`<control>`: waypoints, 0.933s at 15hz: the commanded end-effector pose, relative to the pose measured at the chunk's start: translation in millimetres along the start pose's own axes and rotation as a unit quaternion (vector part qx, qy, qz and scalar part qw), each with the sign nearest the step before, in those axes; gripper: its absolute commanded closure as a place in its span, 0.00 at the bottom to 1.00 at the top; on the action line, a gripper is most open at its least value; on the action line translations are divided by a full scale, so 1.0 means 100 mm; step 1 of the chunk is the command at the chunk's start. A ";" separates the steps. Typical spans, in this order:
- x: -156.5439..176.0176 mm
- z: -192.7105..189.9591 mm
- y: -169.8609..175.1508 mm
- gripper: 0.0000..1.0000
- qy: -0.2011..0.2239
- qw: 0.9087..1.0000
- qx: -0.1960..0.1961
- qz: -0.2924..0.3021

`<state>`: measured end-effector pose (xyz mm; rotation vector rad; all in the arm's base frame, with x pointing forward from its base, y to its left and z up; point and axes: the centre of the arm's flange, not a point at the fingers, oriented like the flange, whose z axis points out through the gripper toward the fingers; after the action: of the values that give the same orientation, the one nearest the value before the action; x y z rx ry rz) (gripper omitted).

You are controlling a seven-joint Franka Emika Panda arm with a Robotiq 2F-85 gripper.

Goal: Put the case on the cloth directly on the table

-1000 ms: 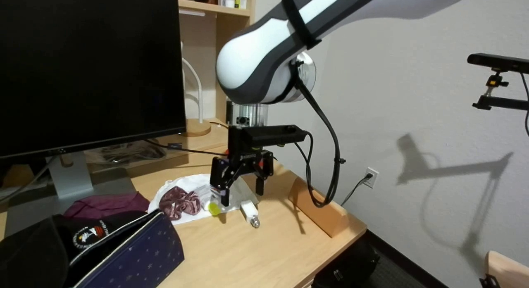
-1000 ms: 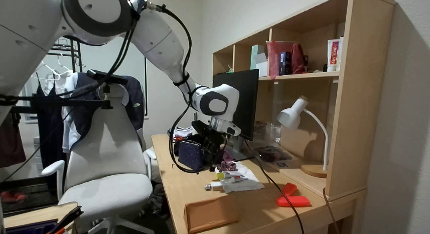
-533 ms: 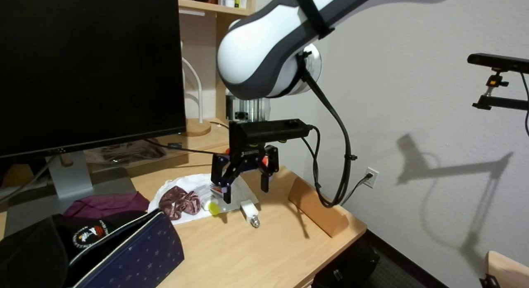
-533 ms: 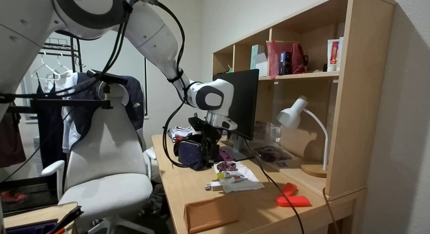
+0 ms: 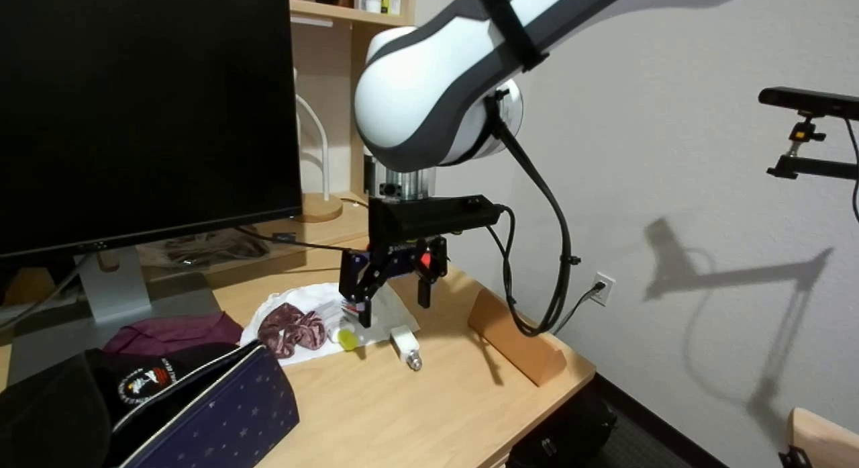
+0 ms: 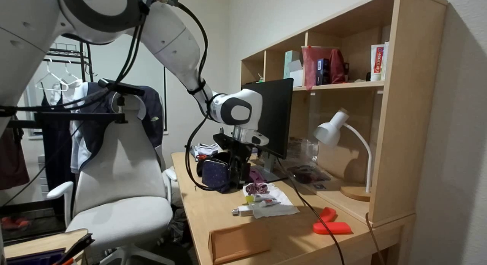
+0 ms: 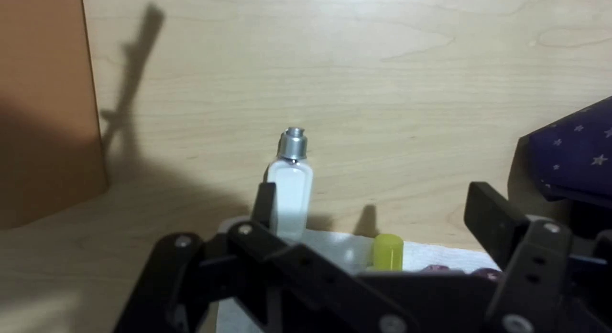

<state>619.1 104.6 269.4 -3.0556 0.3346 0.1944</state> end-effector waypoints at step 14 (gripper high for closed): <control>-0.71 0.63 0.31 0.00 0.168 0.985 -0.018 -0.026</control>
<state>554.1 94.0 224.4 -3.1179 0.2529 -0.2324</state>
